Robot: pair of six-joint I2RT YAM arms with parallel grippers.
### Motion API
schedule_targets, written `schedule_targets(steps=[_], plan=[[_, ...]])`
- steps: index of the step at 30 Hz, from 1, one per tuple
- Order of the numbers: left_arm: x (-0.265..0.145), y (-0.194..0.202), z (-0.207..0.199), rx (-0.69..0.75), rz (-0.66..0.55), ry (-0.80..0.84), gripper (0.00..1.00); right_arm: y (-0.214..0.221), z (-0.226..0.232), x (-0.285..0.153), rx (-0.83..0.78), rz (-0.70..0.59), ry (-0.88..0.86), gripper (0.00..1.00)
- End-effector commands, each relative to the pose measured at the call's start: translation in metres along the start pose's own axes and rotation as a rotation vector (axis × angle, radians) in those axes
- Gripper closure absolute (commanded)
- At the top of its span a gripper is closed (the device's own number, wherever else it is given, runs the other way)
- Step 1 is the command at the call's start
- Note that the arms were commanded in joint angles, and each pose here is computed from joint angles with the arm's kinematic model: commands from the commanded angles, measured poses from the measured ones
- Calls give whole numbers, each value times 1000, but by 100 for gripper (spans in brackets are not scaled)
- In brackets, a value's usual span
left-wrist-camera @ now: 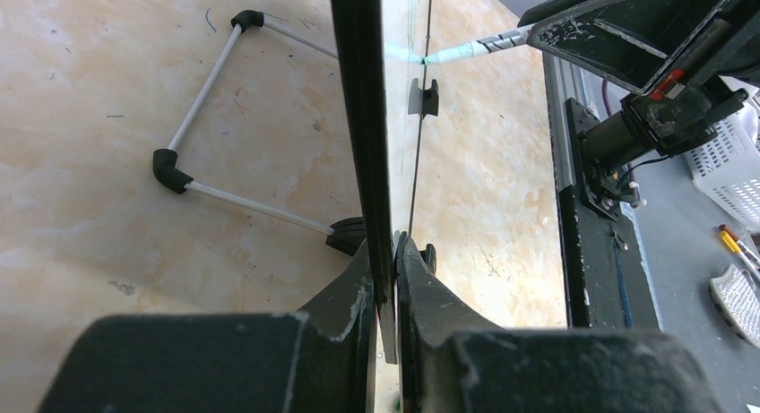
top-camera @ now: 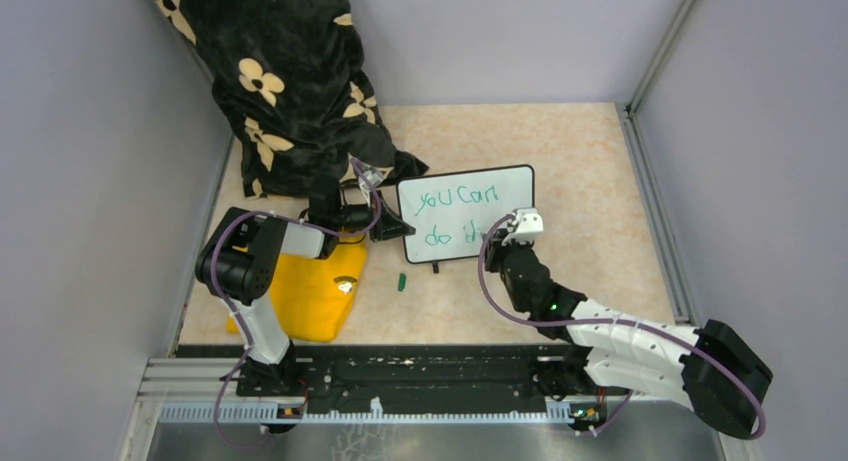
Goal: Write a sentence on the whiteboard
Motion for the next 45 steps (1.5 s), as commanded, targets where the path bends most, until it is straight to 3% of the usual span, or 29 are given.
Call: schedule_targets(steps=[1,28,45], plan=[[3,20,8,-9,53,-68,100,-24,-3,4,34,-83,54,100],[3,22,8,-14,57,-68,100,10,-16,-6,17,34,25,100],[4,22,8,-14,59,-68,100,14,-26,-14,20,41,58,100]])
Point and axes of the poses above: each gripper's point midway between its finger pads, its own x axis out along the fingers, its own z axis along the line the jaws close on, y = z × x, the point moved 7 cm from there along -x, back along the fingers, and after that the axes turned 6 degrees about x, right-handed, at the moved point
